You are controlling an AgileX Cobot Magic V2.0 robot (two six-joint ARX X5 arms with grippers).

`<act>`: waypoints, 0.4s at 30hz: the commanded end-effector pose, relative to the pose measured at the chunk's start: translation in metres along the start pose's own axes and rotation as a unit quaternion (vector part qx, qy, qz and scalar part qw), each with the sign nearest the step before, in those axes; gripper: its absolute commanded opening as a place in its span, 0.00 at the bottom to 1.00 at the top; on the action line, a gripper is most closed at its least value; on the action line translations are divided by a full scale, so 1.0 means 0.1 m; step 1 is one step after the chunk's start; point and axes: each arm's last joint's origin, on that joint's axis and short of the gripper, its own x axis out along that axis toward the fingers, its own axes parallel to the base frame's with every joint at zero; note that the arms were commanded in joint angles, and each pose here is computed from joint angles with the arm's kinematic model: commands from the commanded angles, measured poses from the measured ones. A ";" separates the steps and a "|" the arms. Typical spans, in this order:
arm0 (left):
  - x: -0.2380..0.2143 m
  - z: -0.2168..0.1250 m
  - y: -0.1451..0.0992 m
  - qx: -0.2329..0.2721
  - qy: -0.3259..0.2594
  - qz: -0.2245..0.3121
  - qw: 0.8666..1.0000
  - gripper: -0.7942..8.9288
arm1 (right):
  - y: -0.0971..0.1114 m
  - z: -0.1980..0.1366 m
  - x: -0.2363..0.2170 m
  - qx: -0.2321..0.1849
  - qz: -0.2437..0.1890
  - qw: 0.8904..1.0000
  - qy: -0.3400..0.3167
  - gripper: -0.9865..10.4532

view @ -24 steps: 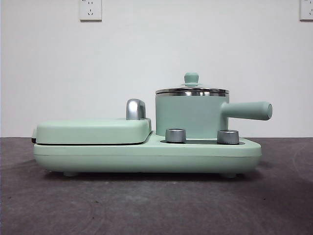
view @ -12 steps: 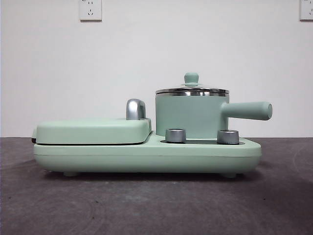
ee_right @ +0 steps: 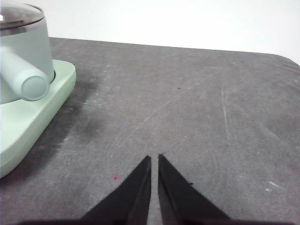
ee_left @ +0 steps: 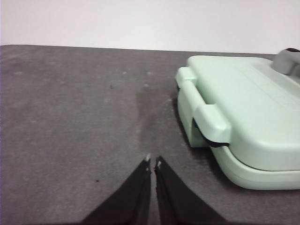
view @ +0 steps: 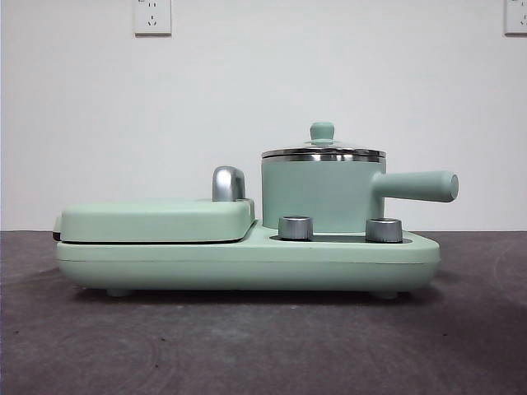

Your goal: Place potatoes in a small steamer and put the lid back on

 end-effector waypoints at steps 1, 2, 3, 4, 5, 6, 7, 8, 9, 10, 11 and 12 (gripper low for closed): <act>0.02 -0.07 0.01 0.004 0.012 0.009 1.000 0.10 | 0.00 -0.01 0.01 -0.004 0.000 1.000 -0.002 0.10; 0.02 -0.07 0.01 0.004 0.013 0.011 1.000 0.10 | 0.00 -0.01 0.01 -0.004 0.000 1.000 -0.002 0.10; 0.02 -0.07 0.01 0.004 0.013 0.012 1.000 0.10 | 0.00 -0.01 0.01 -0.004 0.000 1.000 -0.002 0.10; 0.02 -0.07 0.01 0.004 0.013 0.013 1.000 0.10 | 0.00 -0.01 0.01 -0.004 0.000 1.000 -0.002 0.10; 0.02 -0.07 0.01 0.004 0.013 0.017 1.000 0.10 | 0.00 -0.01 0.01 -0.004 0.000 1.000 -0.002 0.10; 0.02 -0.07 0.02 0.004 0.013 0.021 1.000 0.10 | 0.00 -0.01 0.01 -0.004 0.000 1.000 -0.002 0.10; 0.02 -0.07 0.02 0.004 0.013 0.023 1.000 0.10 | 0.00 -0.01 0.01 -0.004 0.000 1.000 -0.002 0.10; 0.02 -0.07 0.02 0.004 0.013 0.025 1.000 0.10 | 0.00 -0.01 0.01 -0.004 0.000 1.000 -0.002 0.10; 0.02 -0.07 0.02 0.004 0.013 0.025 1.000 0.10 | 0.00 -0.01 0.01 -0.004 0.000 1.000 -0.002 0.10; 0.02 -0.07 0.02 0.004 0.013 0.025 1.000 0.10 | 0.00 -0.01 0.01 -0.004 0.000 1.000 -0.002 0.10; 0.02 -0.07 0.02 0.004 0.013 0.025 1.000 0.10 | 0.00 -0.01 0.01 -0.004 0.000 1.000 -0.002 0.10; 0.02 -0.07 0.02 0.004 0.013 0.025 1.000 0.10 | 0.00 -0.01 0.01 -0.004 0.000 1.000 -0.002 0.10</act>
